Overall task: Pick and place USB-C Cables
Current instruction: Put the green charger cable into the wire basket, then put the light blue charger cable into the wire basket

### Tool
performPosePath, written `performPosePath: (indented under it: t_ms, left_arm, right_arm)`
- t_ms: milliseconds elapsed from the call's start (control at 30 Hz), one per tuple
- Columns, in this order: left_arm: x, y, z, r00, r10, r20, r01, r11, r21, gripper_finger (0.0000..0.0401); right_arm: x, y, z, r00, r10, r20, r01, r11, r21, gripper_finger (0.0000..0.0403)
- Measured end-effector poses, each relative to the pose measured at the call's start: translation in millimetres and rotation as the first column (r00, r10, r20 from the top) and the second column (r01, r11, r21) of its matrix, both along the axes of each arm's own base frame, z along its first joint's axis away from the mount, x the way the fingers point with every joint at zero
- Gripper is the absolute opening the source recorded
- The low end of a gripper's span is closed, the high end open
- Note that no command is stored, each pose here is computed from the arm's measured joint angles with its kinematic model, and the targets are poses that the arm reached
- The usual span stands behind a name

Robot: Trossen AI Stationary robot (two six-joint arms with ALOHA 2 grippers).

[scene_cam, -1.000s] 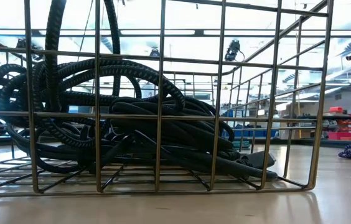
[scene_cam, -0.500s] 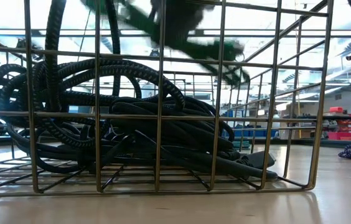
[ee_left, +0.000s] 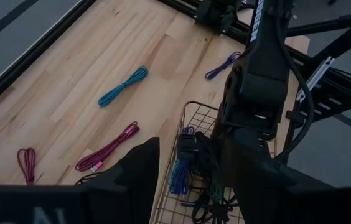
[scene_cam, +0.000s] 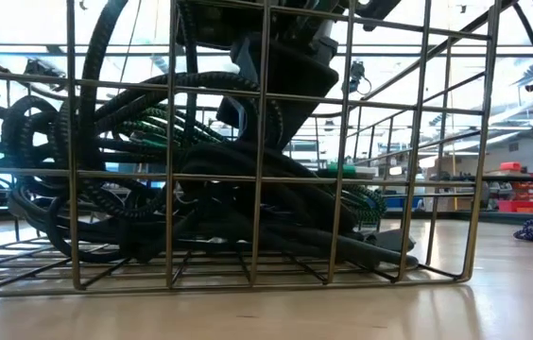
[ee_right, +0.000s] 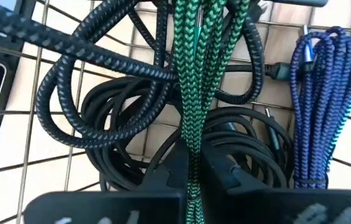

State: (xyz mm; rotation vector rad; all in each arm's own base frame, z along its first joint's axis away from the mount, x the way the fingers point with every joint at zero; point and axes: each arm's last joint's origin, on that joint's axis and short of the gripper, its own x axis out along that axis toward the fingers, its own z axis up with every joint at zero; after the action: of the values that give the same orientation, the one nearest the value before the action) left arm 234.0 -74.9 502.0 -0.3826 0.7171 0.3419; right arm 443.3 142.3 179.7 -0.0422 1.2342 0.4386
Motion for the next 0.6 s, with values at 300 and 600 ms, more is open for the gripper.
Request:
performPosePath:
  t_ms: [300, 600]
  left_arm:
    - [0.2, 0.0, -0.1, 1.0, -0.01, -0.003, 0.01, 1.0, 0.011, 0.0187]
    - [0.2, 0.0, -0.1, 1.0, -0.014, -0.004, 0.014, 1.0, 0.014, 0.0187]
  right_arm:
    - [-3.2, 0.0, 38.6, 1.0, 0.0, 0.028, 0.0, 1.0, -0.002, 0.0136]
    - [-14.9, -23.6, 117.1, 0.98, 0.006, 0.201, 0.015, 0.995, -0.102, 0.0159]
